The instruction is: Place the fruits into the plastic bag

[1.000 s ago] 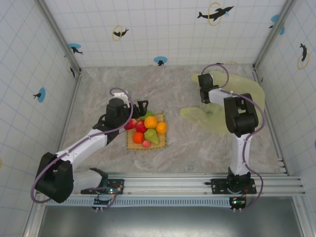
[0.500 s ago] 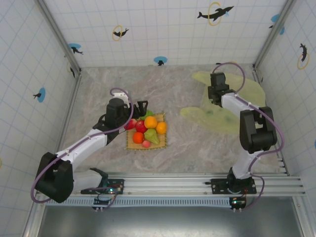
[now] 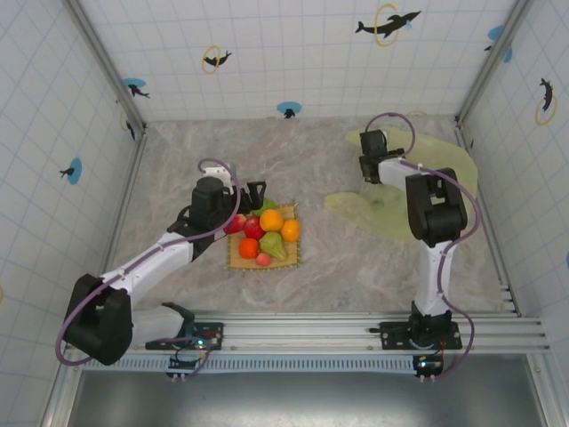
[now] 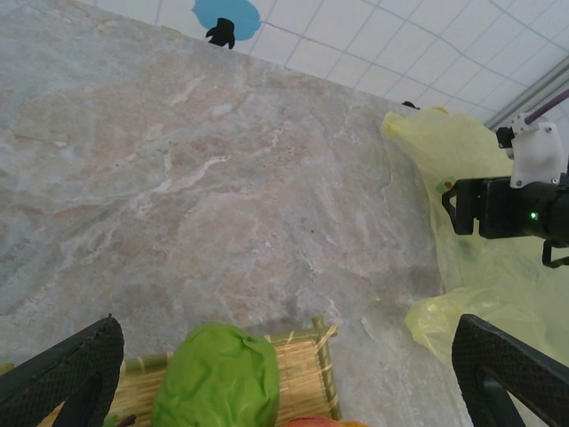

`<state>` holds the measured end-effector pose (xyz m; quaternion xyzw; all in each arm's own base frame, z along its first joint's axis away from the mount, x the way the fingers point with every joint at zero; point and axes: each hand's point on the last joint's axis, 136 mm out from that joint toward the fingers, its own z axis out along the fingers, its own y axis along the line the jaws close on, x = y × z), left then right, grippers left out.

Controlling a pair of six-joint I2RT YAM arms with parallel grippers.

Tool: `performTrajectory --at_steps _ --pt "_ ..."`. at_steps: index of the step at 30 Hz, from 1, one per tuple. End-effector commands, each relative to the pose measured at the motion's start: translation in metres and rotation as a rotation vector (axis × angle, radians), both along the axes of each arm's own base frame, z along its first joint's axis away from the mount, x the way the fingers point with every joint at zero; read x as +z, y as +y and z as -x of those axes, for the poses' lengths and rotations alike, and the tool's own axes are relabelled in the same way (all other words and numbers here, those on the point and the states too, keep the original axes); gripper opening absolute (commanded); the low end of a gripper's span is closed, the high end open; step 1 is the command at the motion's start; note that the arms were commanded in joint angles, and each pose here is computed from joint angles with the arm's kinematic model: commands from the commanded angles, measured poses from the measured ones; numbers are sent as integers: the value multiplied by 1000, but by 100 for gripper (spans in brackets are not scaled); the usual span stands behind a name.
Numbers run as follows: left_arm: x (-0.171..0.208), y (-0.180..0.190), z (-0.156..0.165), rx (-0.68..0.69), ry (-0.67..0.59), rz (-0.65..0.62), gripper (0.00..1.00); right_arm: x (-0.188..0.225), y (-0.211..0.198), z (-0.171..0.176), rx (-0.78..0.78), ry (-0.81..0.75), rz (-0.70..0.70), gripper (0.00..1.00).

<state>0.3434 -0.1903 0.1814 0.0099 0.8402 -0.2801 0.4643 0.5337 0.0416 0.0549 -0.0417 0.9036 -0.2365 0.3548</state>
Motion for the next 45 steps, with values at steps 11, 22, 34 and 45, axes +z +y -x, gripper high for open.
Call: performTrajectory --at_steps 11,22,34,45 --pt "-7 3 4 2 8 -33 97 13 -11 -27 -37 -50 148 35" --pt "17 -11 -1 -63 -122 3 94 89 41 45 317 -79 -178 0" --pt "47 -80 -14 -372 -419 -151 98 118 102 111 738 -23 -370 0" --pt "43 -150 -19 -647 -545 -308 98 125 122 132 898 55 -414 0"
